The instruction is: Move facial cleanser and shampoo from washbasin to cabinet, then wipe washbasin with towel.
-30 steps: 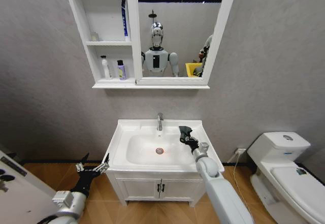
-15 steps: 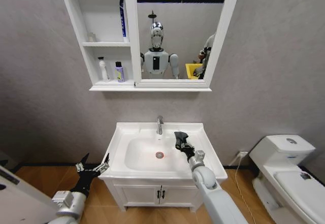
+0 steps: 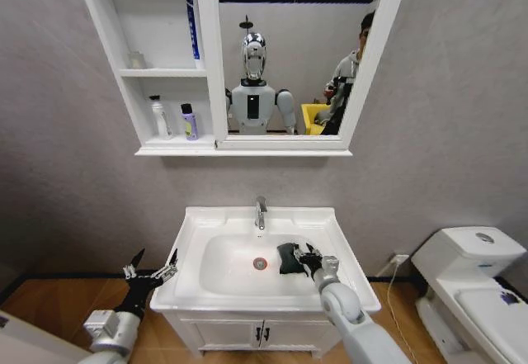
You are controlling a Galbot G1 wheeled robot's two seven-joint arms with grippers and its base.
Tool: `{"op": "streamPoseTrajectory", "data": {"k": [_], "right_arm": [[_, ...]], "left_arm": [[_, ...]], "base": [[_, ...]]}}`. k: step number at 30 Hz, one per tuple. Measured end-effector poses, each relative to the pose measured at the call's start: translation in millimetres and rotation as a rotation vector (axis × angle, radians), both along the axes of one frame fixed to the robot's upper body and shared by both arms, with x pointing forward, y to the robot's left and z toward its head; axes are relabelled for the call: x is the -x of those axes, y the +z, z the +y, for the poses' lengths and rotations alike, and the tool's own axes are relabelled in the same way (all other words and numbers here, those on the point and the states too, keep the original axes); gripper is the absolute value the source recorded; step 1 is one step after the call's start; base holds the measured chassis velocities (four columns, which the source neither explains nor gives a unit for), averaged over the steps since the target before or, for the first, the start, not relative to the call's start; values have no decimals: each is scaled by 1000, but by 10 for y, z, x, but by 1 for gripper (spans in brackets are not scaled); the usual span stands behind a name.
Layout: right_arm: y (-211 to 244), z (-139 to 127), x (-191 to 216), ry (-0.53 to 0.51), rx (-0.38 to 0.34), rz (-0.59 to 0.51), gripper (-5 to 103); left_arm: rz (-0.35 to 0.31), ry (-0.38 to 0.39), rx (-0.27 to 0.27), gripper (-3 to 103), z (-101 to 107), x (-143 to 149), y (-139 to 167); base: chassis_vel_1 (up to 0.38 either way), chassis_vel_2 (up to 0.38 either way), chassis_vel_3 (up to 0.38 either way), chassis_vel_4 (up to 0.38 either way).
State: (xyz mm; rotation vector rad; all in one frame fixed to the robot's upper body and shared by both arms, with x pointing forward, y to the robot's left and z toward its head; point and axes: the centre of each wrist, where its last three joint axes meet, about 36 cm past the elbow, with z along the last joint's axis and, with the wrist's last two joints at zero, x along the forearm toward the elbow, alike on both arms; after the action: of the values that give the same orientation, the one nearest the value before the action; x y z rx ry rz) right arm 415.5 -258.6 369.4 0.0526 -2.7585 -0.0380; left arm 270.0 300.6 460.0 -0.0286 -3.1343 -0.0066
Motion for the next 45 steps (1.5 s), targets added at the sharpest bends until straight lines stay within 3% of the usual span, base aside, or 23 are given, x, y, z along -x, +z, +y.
{"op": "streamPoseTrajectory", "data": {"k": [6,7,11,13,14,15,18,21,35,45], "right_arm": [[-2,38,-41,8,6,-53,56],[43,113,-106,19,-7,-72,49],[65,320,-261,54,-41,-72,65],[-33,495,-320,76,-48,-21,76],[-88,567,-326,81,-44,9,76],[-88,567,-326,81,-44,9,76],[-233,702,-337,84,-26,81,91],[-324,720,-359,83,-14,105,98],[-562,598,-663,59,46,136,103],[-660,580,-746,62,39,164,75]], "left_arm": [[0,0,0,100,0,0,0],[0,0,0,100,0,0,0],[0,0,0,100,0,0,0],[0,0,0,100,0,0,0],[0,0,0,100,0,0,0],[0,0,0,100,0,0,0],[0,0,0,100,0,-1,0],[0,0,0,100,0,0,0],[0,0,0,100,0,0,0],[0,0,0,100,0,0,0]], "base": [[0,0,0,0],[0,0,0,0],[0,0,0,0],[0,0,0,0],[0,0,0,0],[0,0,0,0],[0,0,0,0],[0,0,0,0],[0,0,0,0],[0,0,0,0]]}}
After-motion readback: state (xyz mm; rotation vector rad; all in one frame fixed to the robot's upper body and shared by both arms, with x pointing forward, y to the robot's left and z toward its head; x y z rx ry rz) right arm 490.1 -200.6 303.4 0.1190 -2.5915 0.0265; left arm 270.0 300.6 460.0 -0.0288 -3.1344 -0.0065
